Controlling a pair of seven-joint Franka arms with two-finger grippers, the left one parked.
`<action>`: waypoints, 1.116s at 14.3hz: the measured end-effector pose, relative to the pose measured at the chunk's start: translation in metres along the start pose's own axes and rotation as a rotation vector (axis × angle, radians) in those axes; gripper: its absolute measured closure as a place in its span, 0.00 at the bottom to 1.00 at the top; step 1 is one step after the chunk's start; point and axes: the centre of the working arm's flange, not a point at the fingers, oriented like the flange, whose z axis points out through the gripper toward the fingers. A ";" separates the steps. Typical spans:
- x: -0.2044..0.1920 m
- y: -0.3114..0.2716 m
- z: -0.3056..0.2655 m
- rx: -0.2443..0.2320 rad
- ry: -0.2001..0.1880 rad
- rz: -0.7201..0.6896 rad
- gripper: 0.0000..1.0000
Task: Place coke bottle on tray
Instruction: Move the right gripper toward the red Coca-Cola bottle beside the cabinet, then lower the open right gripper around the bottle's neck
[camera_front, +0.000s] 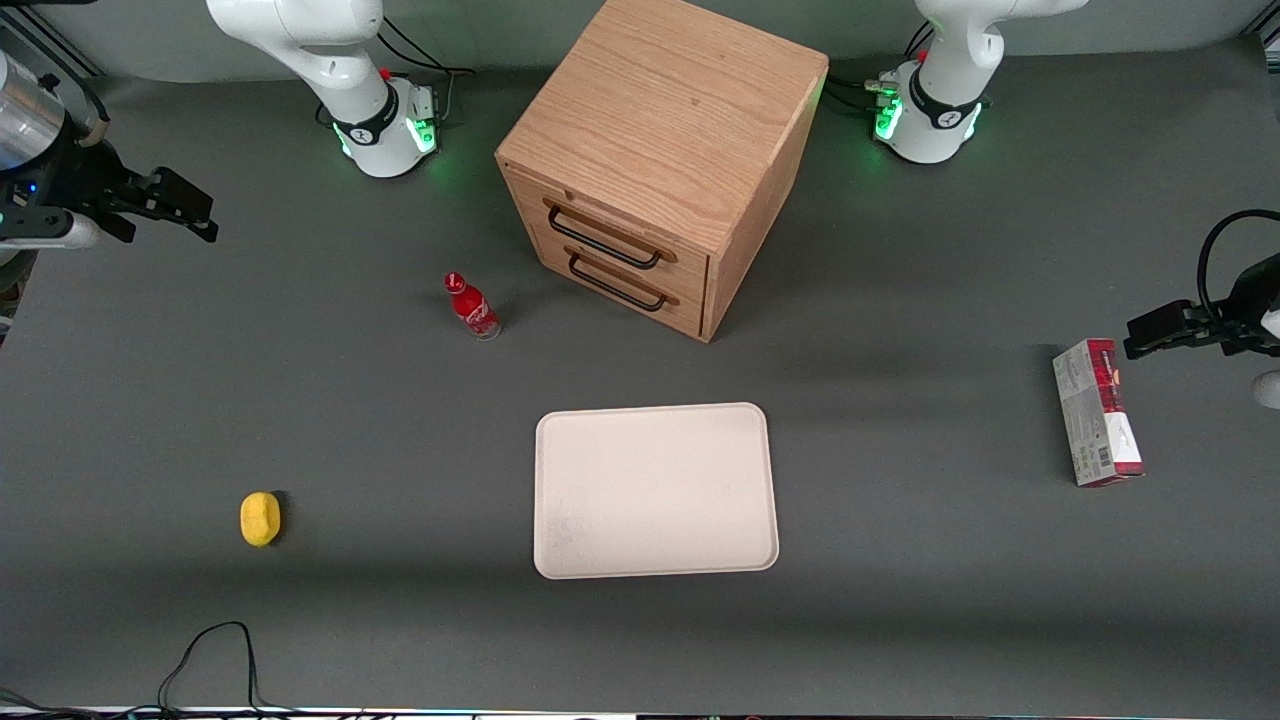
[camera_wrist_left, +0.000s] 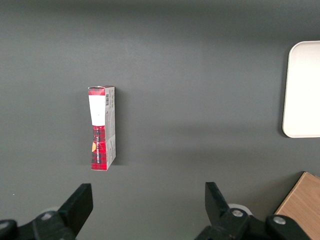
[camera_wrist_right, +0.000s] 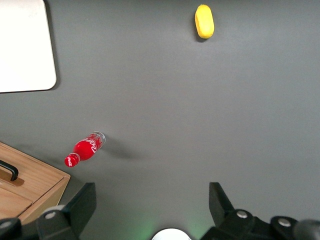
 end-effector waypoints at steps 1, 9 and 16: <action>0.003 0.000 0.004 0.000 -0.008 -0.001 0.00; -0.010 -0.117 0.059 0.037 -0.048 0.024 0.00; -0.069 -0.202 0.197 0.029 0.094 0.034 0.00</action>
